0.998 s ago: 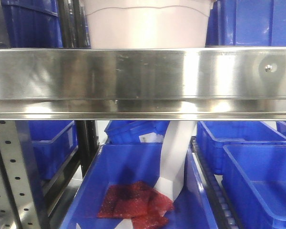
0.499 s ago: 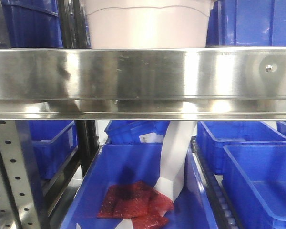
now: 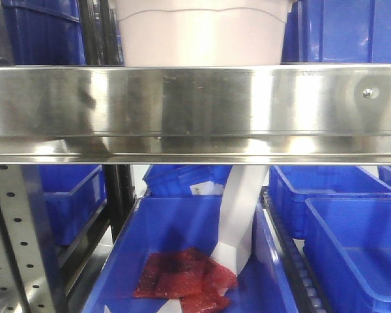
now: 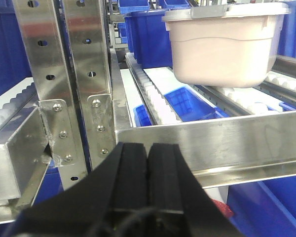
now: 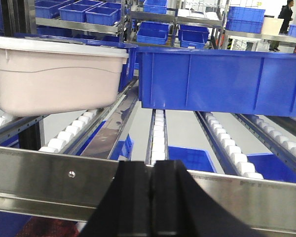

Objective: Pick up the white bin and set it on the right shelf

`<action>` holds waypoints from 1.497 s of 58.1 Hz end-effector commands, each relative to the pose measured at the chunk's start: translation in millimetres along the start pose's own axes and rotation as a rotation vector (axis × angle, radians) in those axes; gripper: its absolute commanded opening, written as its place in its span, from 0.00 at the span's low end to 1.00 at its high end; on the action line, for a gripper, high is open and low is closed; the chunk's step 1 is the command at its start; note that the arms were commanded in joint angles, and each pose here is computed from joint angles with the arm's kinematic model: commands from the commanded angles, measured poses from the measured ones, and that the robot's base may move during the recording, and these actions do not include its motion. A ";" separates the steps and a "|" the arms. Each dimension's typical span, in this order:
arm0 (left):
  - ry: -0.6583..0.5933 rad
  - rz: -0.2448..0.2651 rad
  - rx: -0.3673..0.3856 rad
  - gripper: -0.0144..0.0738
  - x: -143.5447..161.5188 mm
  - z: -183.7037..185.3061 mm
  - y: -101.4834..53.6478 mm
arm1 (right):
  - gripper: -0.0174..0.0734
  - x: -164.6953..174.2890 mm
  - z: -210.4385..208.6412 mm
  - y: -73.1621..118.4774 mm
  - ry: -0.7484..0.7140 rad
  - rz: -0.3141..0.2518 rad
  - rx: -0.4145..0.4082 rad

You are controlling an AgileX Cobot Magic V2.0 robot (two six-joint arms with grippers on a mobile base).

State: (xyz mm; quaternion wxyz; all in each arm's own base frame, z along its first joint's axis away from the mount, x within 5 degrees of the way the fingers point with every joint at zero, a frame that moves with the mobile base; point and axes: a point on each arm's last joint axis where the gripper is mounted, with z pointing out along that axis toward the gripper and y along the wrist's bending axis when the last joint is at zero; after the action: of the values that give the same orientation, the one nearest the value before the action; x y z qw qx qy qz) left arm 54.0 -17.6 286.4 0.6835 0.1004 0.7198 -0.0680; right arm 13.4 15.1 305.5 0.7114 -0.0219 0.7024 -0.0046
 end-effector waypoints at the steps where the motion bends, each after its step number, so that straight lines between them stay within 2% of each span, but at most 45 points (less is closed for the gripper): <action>1: -0.097 -0.004 -0.025 0.02 -15.8 -1.5 2.8 | 0.27 -14.8 -1.6 -2.5 -0.102 0.011 0.028; 5: -0.077 0.073 -0.054 0.02 -14.2 -1.4 5.1 | 0.27 -14.8 -1.6 -2.5 -0.102 0.011 0.028; 6: -0.074 0.073 -0.063 0.02 -14.0 -1.5 5.9 | 0.27 -14.8 -1.6 -2.5 -0.102 0.011 0.028; 7: -0.070 0.094 -0.076 0.02 -13.7 -1.5 7.1 | 0.27 -14.8 -1.6 -2.5 -0.102 0.011 0.028; 8: -0.068 0.075 -0.084 0.02 -13.5 -1.6 7.9 | 0.27 -14.8 -1.6 -2.5 -0.102 0.011 0.028; 9: -0.063 0.085 -0.096 0.02 -12.8 -1.5 9.0 | 0.27 -14.8 -1.6 -2.5 -0.102 0.011 0.028; 12: -0.055 0.066 -0.120 0.02 -10.1 -0.8 11.2 | 0.27 -14.8 -1.6 -2.5 -0.102 0.011 0.028; 27: -0.066 0.003 -0.140 0.02 28.5 5.2 11.4 | 0.27 -14.8 -1.6 -2.5 -0.102 0.011 0.028; 44: -0.207 0.012 -0.177 0.02 80.3 2.4 10.6 | 0.27 -14.8 -1.6 -2.5 -0.102 0.011 0.028; 45: -0.184 0.010 -0.175 0.02 81.8 2.7 10.5 | 0.27 -14.8 -1.6 -2.5 -0.102 0.011 0.028; 47: -0.157 0.008 -0.173 0.02 82.9 3.3 10.4 | 0.27 -14.8 -1.6 -2.5 -0.102 0.011 0.028; 87: -0.187 0.001 -0.180 0.02 80.7 3.0 10.9 | 0.27 -14.7 -1.4 -2.5 -0.100 0.011 0.028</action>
State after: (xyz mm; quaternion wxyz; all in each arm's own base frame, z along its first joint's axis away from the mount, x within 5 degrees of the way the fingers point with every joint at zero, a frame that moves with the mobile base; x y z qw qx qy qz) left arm 56.7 -3.9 202.1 0.7240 0.0406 0.6886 -0.0071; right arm 13.4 14.9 305.9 0.7130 -0.0213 0.7008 -0.0051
